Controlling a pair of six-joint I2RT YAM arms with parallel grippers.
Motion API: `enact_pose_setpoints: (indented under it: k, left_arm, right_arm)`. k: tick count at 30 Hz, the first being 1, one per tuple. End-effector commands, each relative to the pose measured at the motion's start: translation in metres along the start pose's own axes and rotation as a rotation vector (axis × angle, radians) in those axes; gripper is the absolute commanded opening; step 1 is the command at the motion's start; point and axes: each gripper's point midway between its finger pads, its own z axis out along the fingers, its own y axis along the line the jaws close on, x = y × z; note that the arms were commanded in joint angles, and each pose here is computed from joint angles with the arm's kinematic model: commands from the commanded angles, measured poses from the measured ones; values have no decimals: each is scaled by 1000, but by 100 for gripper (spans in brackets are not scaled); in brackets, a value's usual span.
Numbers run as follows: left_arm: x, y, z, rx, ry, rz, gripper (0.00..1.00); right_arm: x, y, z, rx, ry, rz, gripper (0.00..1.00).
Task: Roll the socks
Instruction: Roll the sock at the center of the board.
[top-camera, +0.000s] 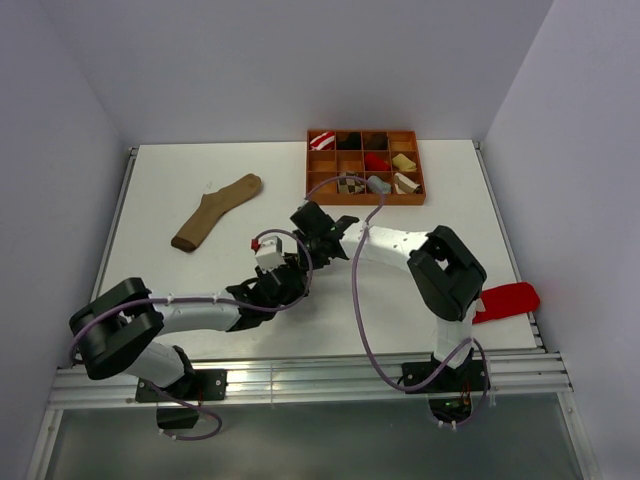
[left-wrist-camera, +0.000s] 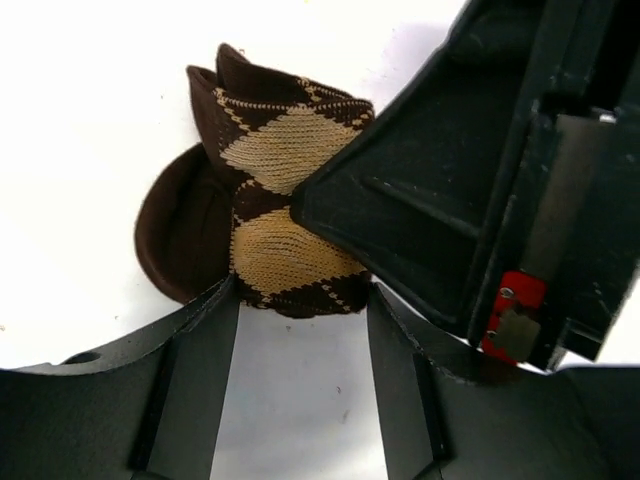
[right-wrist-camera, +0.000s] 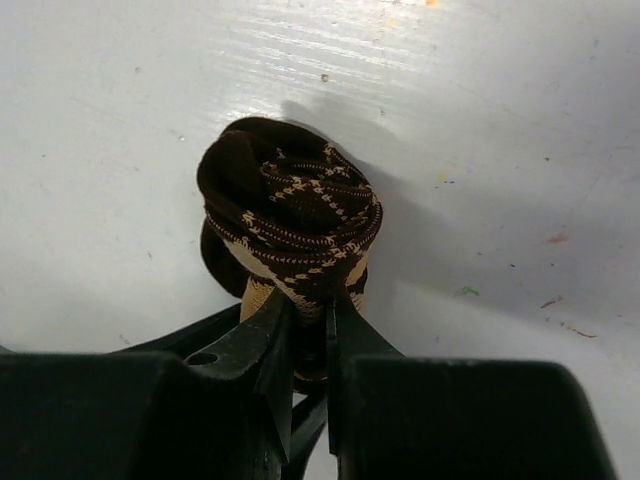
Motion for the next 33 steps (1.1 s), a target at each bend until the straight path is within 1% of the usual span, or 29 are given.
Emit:
enact_pose_setpoints:
  k: [1, 8, 9, 12, 13, 20, 24, 25, 26, 27, 29, 30, 31, 32, 33]
  left_arm:
    - [-20, -19, 4, -11, -78, 40, 58]
    - [-19, -18, 4, -96, -116, 124, 58]
    - [-22, -18, 3, -107, -139, 133, 58]
    - [-22, -26, -4, -69, -170, 156, 58]
    - [-24, -33, -6, -42, -181, 144, 59]
    - [-20, -28, 2, -56, -198, 166, 57]
    - [-8, -18, 11, -93, -175, 185, 50]
    - [-2, -13, 15, -109, -167, 193, 45]
    - [0, -10, 16, -118, -163, 183, 42]
    - [4, -5, 18, -134, -153, 187, 35]
    - [10, 3, 19, -152, -140, 176, 28]
    - [11, 6, 19, -162, -134, 172, 21]
    - [13, 8, 18, -165, -130, 156, 18]
    - [17, 15, 17, -170, -113, 152, 15]
    - [17, 16, 15, -164, -107, 135, 9]
  right_arm:
    - [32, -32, 8, 169, 109, -30, 2]
    - [36, -32, 10, 185, 134, -29, 4]
    - [35, -31, 9, 182, 134, -29, 4]
    - [36, -27, 9, 166, 145, -27, 4]
    - [36, -27, 9, 166, 143, -24, 4]
    - [37, -18, 7, 126, 163, -21, 7]
    - [40, -14, 7, 101, 178, -15, 8]
    - [42, -14, 7, 97, 181, -13, 8]
    - [43, -13, 8, 89, 186, -9, 9]
    - [43, -12, 7, 81, 184, -9, 9]
    - [46, -11, 7, 68, 189, -6, 10]
    - [45, -8, 5, 57, 183, -3, 10]
    - [45, -8, 5, 49, 181, 0, 11]
    - [46, -4, 5, 17, 184, 6, 13]
    - [46, -2, 5, -1, 181, 18, 15]
